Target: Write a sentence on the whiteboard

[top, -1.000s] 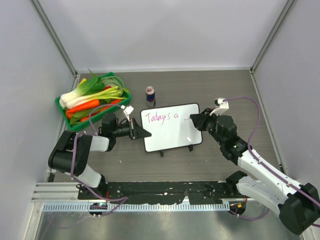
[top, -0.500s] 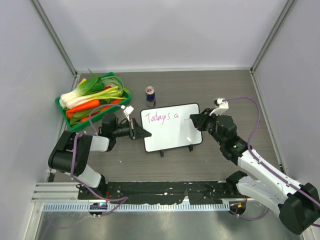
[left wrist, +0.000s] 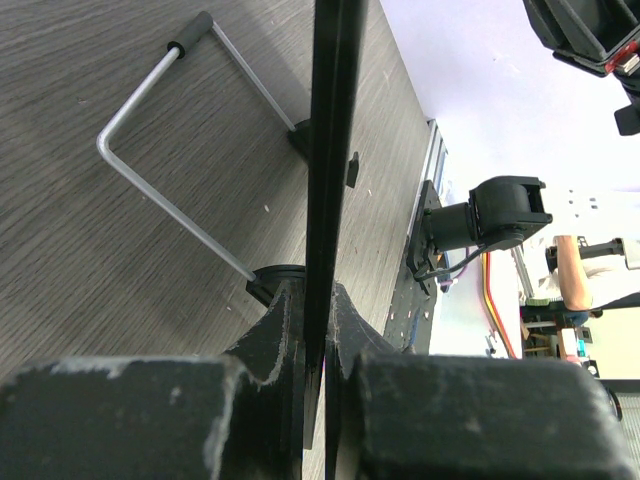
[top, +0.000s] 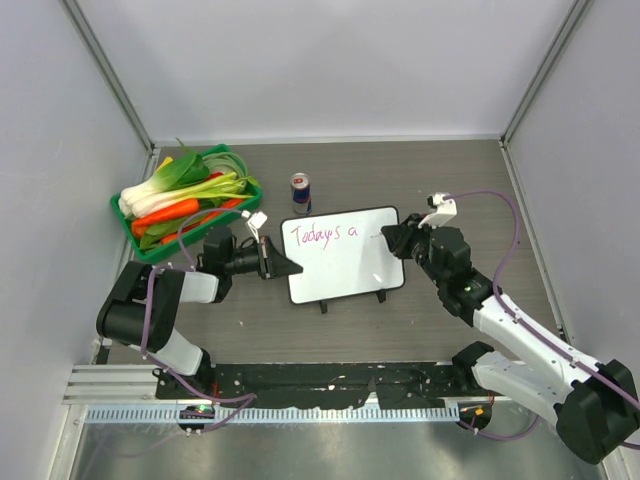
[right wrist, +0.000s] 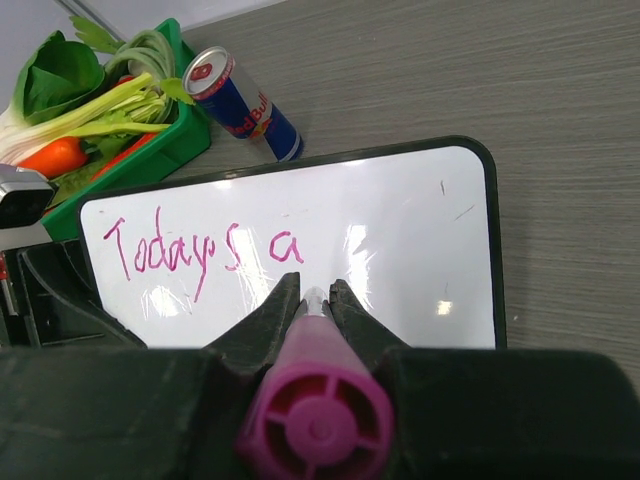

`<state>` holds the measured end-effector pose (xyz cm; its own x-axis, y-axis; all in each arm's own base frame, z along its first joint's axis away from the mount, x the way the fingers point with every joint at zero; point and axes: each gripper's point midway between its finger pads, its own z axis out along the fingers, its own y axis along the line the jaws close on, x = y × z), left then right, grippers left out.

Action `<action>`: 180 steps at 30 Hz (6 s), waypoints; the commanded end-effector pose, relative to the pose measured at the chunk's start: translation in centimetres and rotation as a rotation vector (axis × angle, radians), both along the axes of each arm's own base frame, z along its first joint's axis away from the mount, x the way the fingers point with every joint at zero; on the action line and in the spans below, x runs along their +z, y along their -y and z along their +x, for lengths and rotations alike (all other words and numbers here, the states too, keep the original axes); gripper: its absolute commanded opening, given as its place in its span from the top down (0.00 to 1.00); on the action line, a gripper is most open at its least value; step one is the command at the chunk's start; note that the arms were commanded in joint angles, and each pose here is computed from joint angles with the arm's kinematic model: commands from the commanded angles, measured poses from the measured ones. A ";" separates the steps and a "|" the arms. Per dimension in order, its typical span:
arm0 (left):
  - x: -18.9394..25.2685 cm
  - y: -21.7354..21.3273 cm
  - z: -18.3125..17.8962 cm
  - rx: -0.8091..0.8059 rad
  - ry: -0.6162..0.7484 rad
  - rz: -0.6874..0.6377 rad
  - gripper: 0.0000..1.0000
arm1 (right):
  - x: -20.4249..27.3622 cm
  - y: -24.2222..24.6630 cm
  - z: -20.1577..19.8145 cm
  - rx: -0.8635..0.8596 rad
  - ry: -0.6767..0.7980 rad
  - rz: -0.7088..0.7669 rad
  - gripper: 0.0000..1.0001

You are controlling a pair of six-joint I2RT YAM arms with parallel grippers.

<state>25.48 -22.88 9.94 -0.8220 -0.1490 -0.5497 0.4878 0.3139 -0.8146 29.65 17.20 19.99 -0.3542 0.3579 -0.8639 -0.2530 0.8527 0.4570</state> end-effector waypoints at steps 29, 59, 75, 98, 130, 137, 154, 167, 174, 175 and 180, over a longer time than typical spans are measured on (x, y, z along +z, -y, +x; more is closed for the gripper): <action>-1.8 -0.4 0.7 0.053 -0.047 0.053 1.00 | 3.0 -9.1 0.0 0.123 0.124 -0.003 0.99; -1.8 -0.4 0.7 0.051 -0.047 0.052 1.00 | -0.6 -9.9 0.8 0.118 0.054 -0.059 0.99; -1.8 -0.4 0.7 0.050 -0.049 0.052 1.00 | -1.5 -9.7 -0.4 0.160 0.019 -0.071 0.99; -1.8 -0.3 0.7 0.048 -0.049 0.052 1.00 | -2.6 -9.7 -1.5 0.192 -0.023 -0.057 0.99; -1.8 -0.4 0.7 0.050 -0.047 0.052 1.00 | -0.7 -9.2 -0.5 0.141 0.020 -0.064 0.99; -1.8 -0.4 0.7 0.050 -0.049 0.052 1.00 | 0.4 -10.1 -0.3 0.166 0.036 -0.042 0.99; -1.8 -0.3 0.7 0.050 -0.047 0.052 1.00 | -1.8 -9.4 0.3 0.116 0.001 -0.087 0.99; -1.8 -0.3 0.7 0.048 -0.048 0.051 1.00 | -3.0 -7.9 -0.3 0.093 -0.027 -0.145 0.99; -1.8 -0.3 0.7 0.048 -0.049 0.052 1.00 | -3.5 -7.8 -0.8 0.119 -0.039 -0.159 0.99; -1.8 -0.4 0.7 0.050 -0.049 0.052 1.00 | -3.4 -7.9 -0.9 0.123 -0.038 -0.154 0.99; -1.8 -0.3 0.7 0.048 -0.049 0.052 1.00 | -3.7 -8.7 -1.3 0.168 -0.047 -0.135 0.99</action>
